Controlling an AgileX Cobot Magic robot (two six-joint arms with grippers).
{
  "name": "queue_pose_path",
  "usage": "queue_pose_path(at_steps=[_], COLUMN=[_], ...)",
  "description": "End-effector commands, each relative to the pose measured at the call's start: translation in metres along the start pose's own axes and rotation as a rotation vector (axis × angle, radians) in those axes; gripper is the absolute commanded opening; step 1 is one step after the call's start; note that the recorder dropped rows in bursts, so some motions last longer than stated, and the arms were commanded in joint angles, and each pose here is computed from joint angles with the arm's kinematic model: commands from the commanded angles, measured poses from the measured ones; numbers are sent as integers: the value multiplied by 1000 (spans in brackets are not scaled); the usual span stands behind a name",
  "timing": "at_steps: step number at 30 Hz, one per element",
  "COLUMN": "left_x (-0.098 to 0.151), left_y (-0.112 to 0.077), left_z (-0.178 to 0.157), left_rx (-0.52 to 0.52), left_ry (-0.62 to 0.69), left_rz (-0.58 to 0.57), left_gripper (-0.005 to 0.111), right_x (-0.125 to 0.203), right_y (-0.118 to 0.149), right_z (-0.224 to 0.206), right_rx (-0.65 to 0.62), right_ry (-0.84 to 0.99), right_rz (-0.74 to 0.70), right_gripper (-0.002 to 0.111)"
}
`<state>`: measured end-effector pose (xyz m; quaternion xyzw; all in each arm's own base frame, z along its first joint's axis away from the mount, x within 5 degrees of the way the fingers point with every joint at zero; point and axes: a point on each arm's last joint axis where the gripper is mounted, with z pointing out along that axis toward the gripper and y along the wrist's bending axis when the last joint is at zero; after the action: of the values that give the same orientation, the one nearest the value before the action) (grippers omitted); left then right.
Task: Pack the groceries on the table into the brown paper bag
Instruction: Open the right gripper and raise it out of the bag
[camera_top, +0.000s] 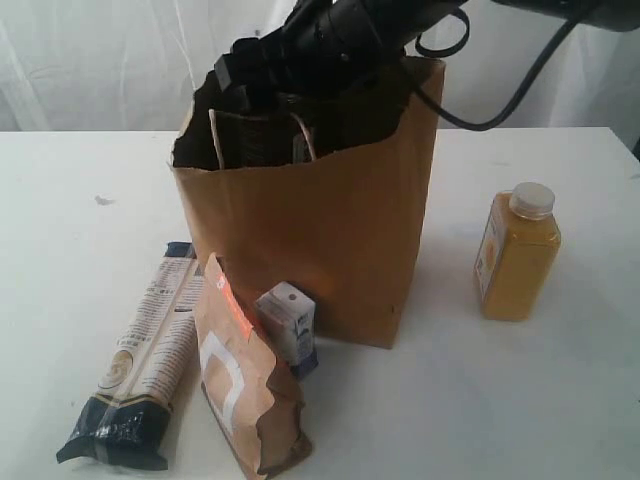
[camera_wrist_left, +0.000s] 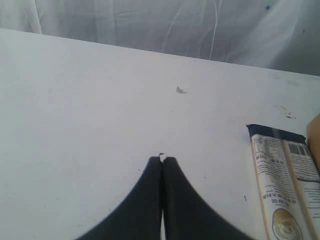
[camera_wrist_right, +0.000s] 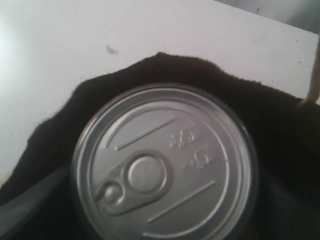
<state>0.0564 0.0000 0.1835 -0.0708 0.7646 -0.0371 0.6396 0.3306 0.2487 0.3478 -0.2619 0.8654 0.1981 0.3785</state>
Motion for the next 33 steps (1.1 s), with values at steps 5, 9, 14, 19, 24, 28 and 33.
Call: queue_pose_path(at_steps=[5,9,14,19,24,28,33], left_x=[1,1,1,1,1,1,1], left_y=[0,0,0,0,0,0,0], left_z=[0,0,0,0,0,0,0], left_rx=[7,7,7,7,7,7,7], left_ry=[-2,-2,-2,-2,-2,-2,-2], left_rz=[-3,-3,-3,-3,-3,-3,-3], left_gripper=[0,0,0,0,0,0,0], right_x=[1,-4,-16,-15,-15,-14,-13], right_y=[1,3,7,7,4,3,3], right_z=[-4,-16,-44,-49,-51,-51,-50], right_rx=[-11,-13,-11,-8,26,46,45], right_ry=[37,7,-93,-76,-78,-63,-50], right_rz=[-43,-60,-69,-80,-119,-142,-141], right_gripper=[8,58,66,76,87,95,95])
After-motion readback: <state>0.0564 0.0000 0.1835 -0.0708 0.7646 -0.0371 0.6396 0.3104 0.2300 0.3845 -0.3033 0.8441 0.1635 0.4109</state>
